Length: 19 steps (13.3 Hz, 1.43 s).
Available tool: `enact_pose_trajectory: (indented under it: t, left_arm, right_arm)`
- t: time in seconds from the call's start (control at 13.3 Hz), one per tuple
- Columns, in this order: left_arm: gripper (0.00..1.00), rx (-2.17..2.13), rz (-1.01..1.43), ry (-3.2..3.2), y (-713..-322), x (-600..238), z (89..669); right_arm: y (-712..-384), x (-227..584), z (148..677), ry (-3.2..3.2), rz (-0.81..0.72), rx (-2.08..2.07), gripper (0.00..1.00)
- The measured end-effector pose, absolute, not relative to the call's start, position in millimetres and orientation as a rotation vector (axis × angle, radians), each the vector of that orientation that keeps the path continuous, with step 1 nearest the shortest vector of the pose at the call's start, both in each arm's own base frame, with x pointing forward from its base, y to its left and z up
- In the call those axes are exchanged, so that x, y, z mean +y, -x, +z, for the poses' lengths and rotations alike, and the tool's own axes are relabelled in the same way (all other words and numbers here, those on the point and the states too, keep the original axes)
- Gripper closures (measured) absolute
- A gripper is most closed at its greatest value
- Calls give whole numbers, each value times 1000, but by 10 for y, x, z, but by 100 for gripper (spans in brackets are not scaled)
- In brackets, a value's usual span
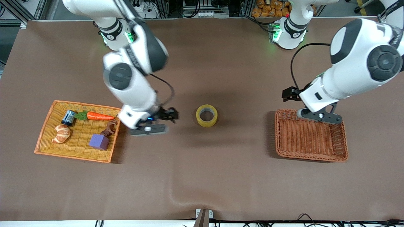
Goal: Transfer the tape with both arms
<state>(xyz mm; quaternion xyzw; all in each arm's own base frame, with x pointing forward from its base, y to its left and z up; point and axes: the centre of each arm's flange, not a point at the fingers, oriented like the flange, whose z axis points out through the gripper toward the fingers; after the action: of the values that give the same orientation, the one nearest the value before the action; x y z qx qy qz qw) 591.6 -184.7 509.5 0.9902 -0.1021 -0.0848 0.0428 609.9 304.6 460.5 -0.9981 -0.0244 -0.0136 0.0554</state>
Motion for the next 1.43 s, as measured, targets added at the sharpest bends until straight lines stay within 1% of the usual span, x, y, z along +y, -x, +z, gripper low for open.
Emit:
enact_pose_trajectory:
  t: [0.22, 0.53, 0.82, 1.12, 1.43]
  left_arm:
    - [0, -368, -314, -3017, -5889, -2101, 4892]
    - [0, -276, -359, -2978, -5909, -2429, 4576]
    - [0, -143, -306, -2988, -5802, -3156, 4266]
    - [0, 17, -306, -2995, -5579, -3907, 3747]
    - [0, 38, -309, -3012, -5418, -4281, 3337]
  right_arm:
    - [-6063, 2143, 4863, 3009, -46, -143, 0]
    - [-6064, 950, 5172, 2998, -26, -107, 0]
    - [-5883, 408, 5432, 3021, 33, -135, 0]
    - [-5714, -60, 5757, 3104, -8, -105, 0]
    - [-5549, -589, 5961, 3104, -28, 20, 0]
